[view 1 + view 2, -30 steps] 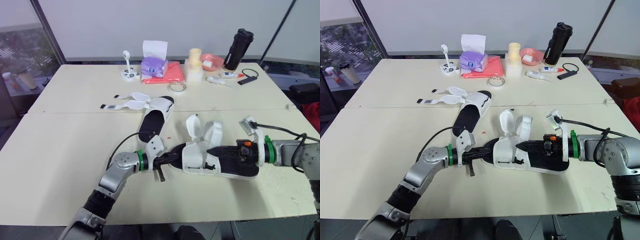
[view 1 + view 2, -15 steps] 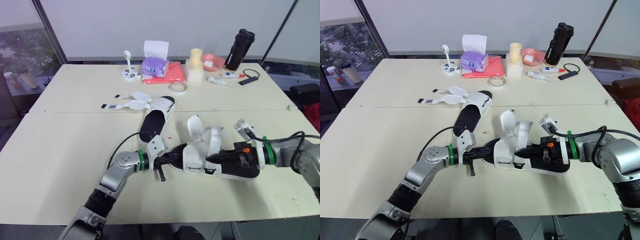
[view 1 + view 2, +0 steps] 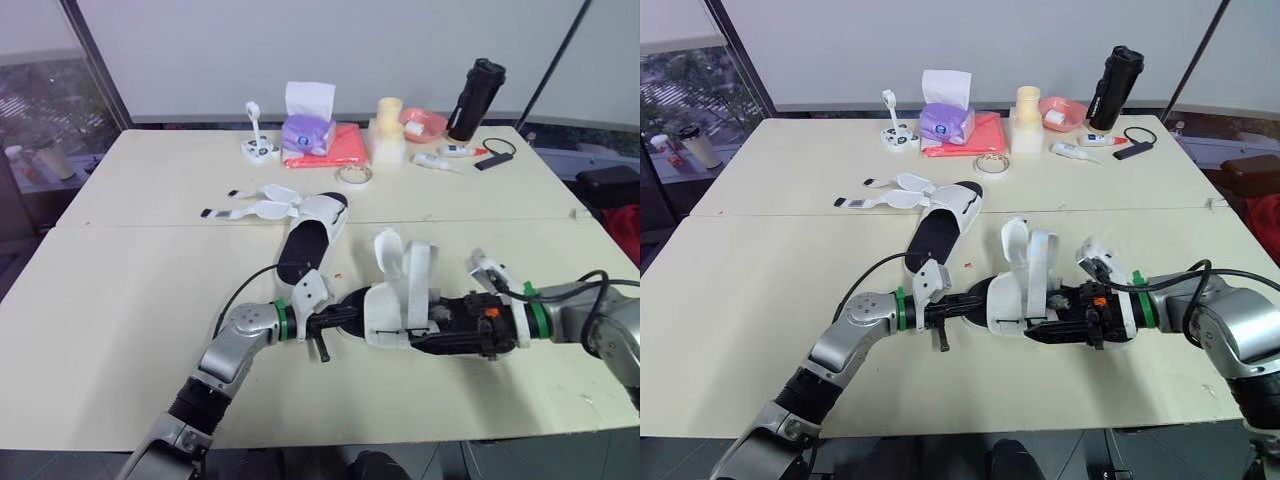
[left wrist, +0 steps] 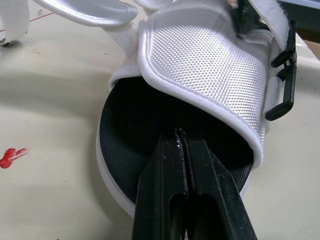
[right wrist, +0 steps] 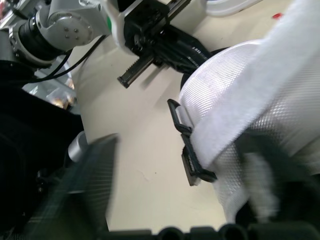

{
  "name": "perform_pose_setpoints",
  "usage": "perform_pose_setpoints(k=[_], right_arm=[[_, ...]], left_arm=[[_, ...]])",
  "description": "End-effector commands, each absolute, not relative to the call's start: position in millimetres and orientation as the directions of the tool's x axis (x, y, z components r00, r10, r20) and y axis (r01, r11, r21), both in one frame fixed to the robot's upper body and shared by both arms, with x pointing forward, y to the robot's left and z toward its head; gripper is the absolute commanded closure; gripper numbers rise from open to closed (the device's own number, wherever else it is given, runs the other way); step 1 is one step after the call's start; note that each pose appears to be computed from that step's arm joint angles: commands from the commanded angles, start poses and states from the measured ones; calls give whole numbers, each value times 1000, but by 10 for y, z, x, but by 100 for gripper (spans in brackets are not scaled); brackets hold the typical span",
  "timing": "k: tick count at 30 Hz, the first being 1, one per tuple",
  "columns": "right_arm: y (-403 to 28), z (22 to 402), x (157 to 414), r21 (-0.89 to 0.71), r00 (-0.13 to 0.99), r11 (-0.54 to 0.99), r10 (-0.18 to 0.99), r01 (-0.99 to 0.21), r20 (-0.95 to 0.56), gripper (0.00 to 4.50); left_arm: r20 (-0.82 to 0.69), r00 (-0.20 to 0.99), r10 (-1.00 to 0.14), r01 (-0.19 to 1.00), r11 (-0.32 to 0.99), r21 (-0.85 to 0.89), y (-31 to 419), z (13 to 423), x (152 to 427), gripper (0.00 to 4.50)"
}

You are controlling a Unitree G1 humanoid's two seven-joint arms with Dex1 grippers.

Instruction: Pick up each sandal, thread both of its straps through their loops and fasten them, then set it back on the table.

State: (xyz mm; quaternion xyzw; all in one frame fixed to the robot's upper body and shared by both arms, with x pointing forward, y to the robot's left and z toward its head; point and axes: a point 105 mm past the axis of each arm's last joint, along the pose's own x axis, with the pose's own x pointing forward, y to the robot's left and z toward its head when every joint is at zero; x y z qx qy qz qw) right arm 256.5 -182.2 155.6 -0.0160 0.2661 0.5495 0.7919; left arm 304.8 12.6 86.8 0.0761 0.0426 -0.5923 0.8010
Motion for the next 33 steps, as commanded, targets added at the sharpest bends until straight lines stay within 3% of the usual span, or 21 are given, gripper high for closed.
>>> perform_pose_setpoints(k=[1, 5, 12, 22, 30, 33], right_arm=[[-1977, 1716, 2572, 244, 355, 472, 844, -847, -401, 11], [-2144, 1719, 2422, 263, 460, 572, 801, -777, -382, 11], [-2039, 1625, 2101, 327, 432, 559, 815, -762, -386, 11], [-1876, 1340, 2160, 354, 478, 596, 798, -721, -367, 11], [-1740, 1397, 2207, 434, 487, 551, 834, -713, -259, 11], [-1719, 1439, 2237, 462, 507, 544, 835, -700, -215, 94]], left_arm=[[-236, 279, -931, 958, 288, -3, 183, 608, 2974, 448], [-225, 223, -949, 971, 236, -33, 126, 618, 2875, 448], [-224, 161, -961, 983, 177, -56, 67, 633, 2806, 448], [-221, 122, -968, 988, 139, -64, 23, 662, 2802, 448], [-234, 154, -960, 984, 171, -55, 49, 631, 2841, 448], [-240, 167, -956, 982, 184, -51, 66, 614, 2862, 448]])
